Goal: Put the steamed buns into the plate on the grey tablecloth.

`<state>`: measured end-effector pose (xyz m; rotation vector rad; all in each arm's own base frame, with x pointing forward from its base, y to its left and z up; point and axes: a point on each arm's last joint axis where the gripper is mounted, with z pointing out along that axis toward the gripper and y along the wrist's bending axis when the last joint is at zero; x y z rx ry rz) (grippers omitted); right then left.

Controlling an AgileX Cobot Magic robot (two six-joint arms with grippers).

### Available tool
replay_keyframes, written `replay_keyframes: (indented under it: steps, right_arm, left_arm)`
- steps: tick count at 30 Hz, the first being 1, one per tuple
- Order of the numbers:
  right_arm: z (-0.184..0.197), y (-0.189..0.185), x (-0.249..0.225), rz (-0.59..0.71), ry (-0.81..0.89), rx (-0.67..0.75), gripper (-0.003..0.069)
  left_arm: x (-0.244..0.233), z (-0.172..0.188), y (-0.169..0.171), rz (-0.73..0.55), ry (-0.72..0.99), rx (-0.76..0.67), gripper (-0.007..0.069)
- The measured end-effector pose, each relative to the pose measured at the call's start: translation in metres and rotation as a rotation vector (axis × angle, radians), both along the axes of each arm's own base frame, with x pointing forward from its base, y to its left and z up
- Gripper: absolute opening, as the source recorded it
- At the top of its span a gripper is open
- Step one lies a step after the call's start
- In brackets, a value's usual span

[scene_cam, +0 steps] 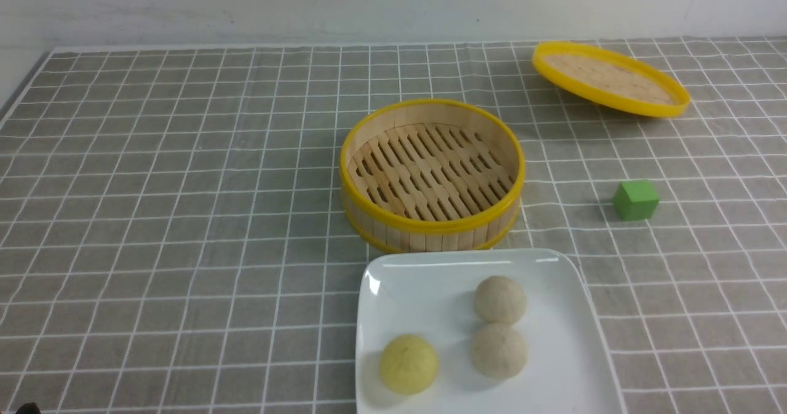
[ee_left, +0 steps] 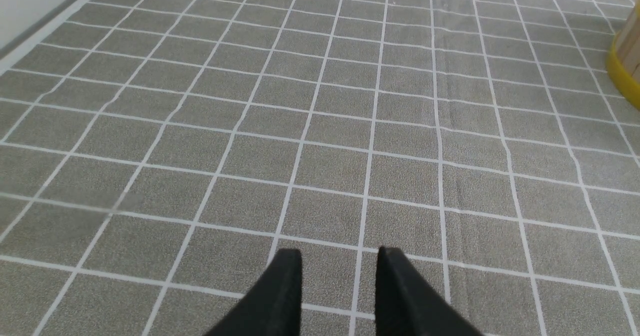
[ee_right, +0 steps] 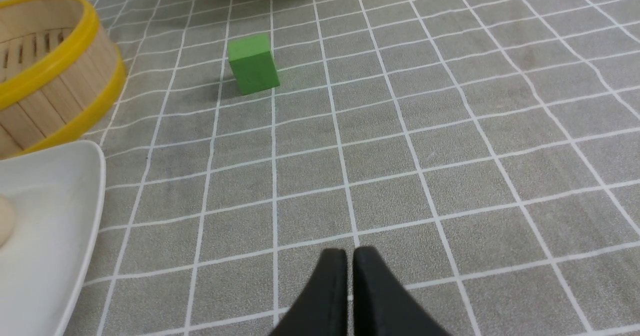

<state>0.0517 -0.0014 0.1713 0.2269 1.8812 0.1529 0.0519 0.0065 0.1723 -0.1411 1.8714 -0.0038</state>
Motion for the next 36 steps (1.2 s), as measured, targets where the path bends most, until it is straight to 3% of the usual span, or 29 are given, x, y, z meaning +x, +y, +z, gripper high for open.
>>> replay_keyframes:
  steps: [36]
  right_arm:
    - [0.0000,0.0000,0.0000,-0.001,0.000,0.004,0.0046]
  left_arm:
    - [0.0000,0.0000,0.0000,0.000,0.000,0.000,0.0241]
